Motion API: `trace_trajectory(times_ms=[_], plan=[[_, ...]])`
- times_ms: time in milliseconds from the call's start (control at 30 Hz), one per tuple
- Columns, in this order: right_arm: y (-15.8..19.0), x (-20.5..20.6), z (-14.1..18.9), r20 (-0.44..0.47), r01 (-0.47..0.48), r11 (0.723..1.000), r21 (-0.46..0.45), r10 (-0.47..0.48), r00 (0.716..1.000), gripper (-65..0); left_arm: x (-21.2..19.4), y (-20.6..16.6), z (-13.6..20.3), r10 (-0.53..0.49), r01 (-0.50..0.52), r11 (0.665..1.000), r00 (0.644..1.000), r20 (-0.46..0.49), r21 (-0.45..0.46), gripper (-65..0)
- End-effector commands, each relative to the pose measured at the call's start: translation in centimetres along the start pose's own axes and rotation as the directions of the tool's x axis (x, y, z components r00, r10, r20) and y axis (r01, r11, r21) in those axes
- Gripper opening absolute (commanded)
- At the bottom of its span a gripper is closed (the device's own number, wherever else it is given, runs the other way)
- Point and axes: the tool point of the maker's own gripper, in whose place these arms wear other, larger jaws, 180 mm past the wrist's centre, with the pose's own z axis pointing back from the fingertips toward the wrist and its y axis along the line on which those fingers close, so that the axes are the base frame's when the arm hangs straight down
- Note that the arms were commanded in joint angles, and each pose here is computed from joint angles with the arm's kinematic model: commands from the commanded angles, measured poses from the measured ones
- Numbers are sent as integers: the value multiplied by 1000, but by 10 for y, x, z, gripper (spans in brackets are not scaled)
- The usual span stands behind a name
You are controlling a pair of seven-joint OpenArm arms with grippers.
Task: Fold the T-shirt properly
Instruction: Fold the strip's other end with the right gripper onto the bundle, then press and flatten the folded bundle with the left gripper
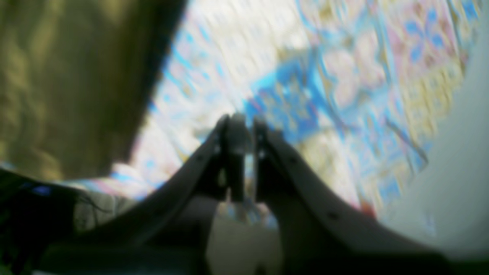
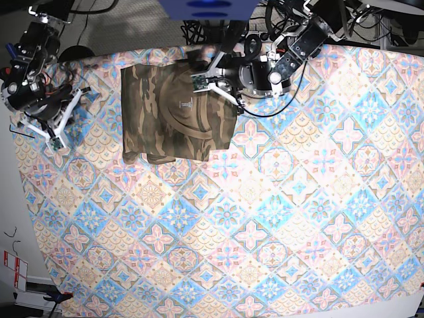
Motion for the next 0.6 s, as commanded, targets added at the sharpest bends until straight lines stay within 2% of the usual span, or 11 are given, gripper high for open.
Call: trace_trajectory(times_ms=[0, 133, 300, 467, 567], plan=[[-11, 3, 5, 11, 0, 999, -42, 0, 1000, -622, 4, -1, 3, -28, 28, 1000, 1000, 9, -3, -650], [-16, -12, 4, -50, 10, 995, -95, -15, 999, -622, -11, 13, 3, -69, 70, 997, 993, -99, 11, -650], [-14, -14, 3, -54, 13, 996, -92, -18, 998, -622, -14, 34, -5, -45, 47, 999, 993, -106, 18, -650], [-14, -14, 3, -55, 14, 996, -93, -19, 998, -623, -19, 36, -35, -75, 66, 996, 982, -175, -58, -650], [-14, -15, 3, -57, 14, 996, -92, -19, 998, -623, -16, 41, -44, -46, 37, 997, 986, -158, -62, -650]])
